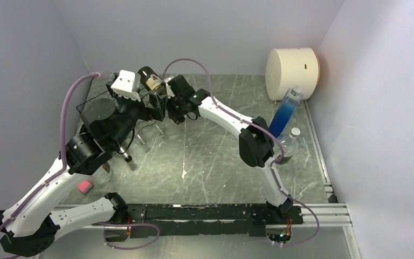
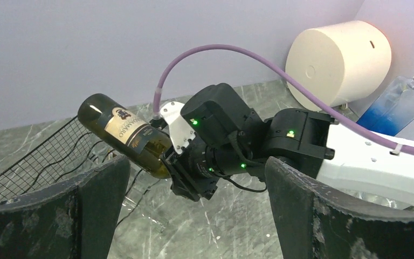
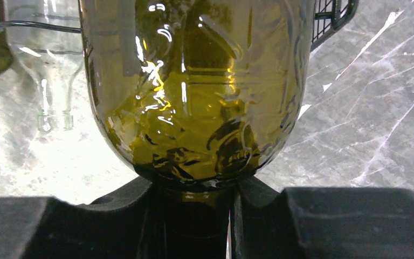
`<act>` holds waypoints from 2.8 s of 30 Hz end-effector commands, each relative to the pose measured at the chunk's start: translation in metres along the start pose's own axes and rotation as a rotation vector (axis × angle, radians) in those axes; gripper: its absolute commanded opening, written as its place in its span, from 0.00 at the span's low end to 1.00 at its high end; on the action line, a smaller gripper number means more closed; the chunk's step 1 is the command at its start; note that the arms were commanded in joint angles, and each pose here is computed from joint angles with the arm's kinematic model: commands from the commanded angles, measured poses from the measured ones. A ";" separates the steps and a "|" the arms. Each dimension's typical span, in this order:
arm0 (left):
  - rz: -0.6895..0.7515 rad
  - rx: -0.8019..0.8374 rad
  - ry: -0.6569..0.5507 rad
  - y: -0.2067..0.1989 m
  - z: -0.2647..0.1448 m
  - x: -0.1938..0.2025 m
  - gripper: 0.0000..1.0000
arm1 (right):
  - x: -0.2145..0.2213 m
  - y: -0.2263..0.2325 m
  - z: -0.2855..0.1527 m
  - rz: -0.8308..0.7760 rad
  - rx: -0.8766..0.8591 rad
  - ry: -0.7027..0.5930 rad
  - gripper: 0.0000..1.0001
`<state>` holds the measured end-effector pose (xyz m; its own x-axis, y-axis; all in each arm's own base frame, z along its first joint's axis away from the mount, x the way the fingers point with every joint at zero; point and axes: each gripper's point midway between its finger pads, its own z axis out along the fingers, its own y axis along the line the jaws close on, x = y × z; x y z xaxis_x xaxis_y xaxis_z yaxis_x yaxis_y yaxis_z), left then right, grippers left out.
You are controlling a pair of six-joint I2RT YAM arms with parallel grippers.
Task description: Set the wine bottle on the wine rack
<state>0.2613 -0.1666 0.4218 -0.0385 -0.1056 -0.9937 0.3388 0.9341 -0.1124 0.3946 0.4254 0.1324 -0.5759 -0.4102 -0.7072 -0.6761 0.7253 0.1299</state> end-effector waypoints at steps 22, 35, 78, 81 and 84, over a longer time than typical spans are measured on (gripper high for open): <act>0.026 -0.047 0.061 0.005 0.009 0.020 1.00 | -0.050 -0.029 0.022 -0.089 0.171 -0.120 0.50; 0.012 -0.047 0.063 0.004 0.009 0.013 0.99 | -0.077 -0.028 -0.006 -0.033 0.163 -0.220 0.77; -0.002 0.108 0.017 -0.021 0.005 0.014 0.99 | 0.053 -0.248 -0.423 0.542 1.223 -0.616 0.97; -0.006 0.111 0.029 -0.022 0.006 0.019 0.99 | 0.064 -0.264 -0.427 0.564 1.289 -0.600 1.00; -0.010 0.119 0.040 -0.024 0.008 0.024 0.99 | 0.073 -0.277 -0.418 0.587 1.276 -0.598 1.00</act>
<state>0.2590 -0.1885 0.4036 -0.0757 -0.0936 -0.9927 0.4263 0.8970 -0.1171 0.3431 -0.0192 0.3382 -0.1791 0.1220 -0.9762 0.5421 0.8403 0.0055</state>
